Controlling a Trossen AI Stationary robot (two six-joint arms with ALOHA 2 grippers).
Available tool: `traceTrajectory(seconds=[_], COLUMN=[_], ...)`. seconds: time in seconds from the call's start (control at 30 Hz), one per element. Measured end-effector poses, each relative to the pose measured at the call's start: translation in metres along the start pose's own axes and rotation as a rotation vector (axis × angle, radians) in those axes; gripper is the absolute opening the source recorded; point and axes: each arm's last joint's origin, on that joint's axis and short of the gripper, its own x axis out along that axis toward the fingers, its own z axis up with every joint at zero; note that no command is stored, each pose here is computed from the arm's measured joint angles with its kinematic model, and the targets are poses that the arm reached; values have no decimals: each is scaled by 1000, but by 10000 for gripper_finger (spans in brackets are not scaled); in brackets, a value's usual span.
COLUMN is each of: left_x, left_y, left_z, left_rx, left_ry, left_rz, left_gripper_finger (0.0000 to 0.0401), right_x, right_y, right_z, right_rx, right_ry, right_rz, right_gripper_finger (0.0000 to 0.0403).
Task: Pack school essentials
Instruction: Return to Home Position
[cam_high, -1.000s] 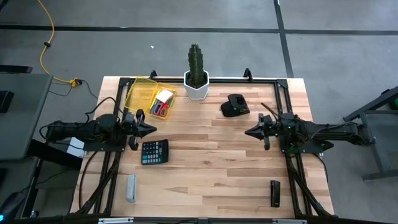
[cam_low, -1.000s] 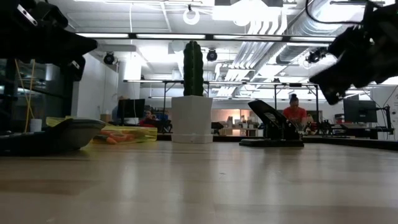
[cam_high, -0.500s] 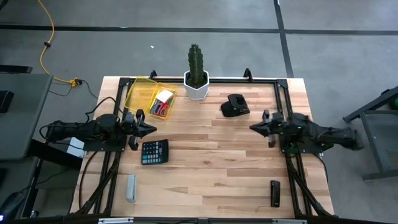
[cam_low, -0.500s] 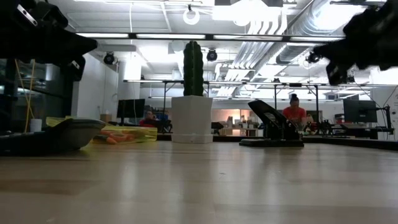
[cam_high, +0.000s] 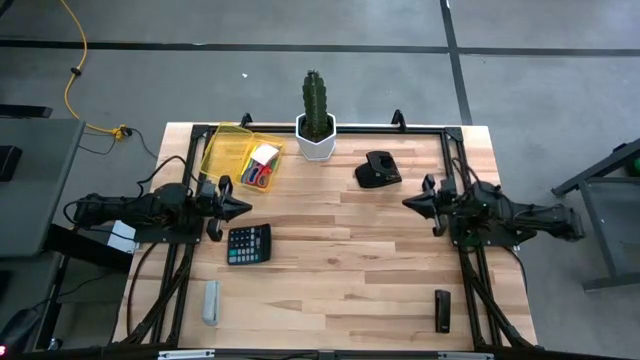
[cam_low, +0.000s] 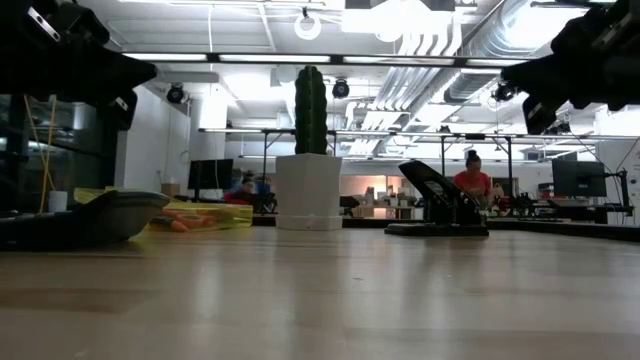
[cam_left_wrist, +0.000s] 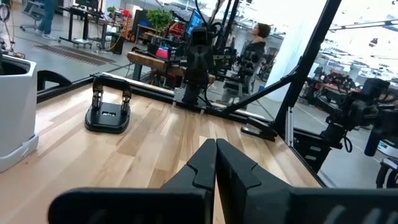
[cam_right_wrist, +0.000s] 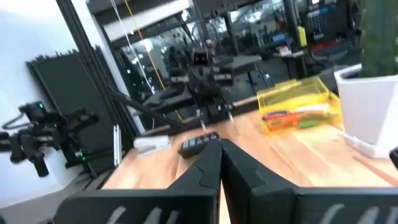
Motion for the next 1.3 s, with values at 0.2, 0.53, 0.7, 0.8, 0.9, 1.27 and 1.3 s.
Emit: traceTrajectory(seconds=[0.2, 0.53, 0.7, 0.8, 0.9, 1.27, 1.3], left_x=[0, 0, 0, 0, 0, 0, 0], left_y=[0, 0, 0, 0, 0, 0, 0], left_z=[0, 0, 0, 0, 0, 0, 0], left_rx=[0, 0, 0, 0, 0, 0, 0], left_ry=[3, 4, 4, 4, 4, 4, 4], left_rz=[-1, -3, -3, -3, -3, -2, -3], left_gripper_finger=[0, 0, 0, 0, 0, 0, 0], right_x=[0, 0, 0, 0, 0, 0, 0], right_y=[-2, -3, -3, -3, -3, -3, -3], right_z=[-7, -8, -8, -8, -8, -8, -8], right_rx=[9, 10, 10, 10, 10, 10, 10], right_ry=[70, 84, 84, 84, 85, 84, 84], right_rz=[-23, -28, -27, -28, -28, -28, -28], right_gripper_finger=[0, 0, 0, 0, 0, 0, 0])
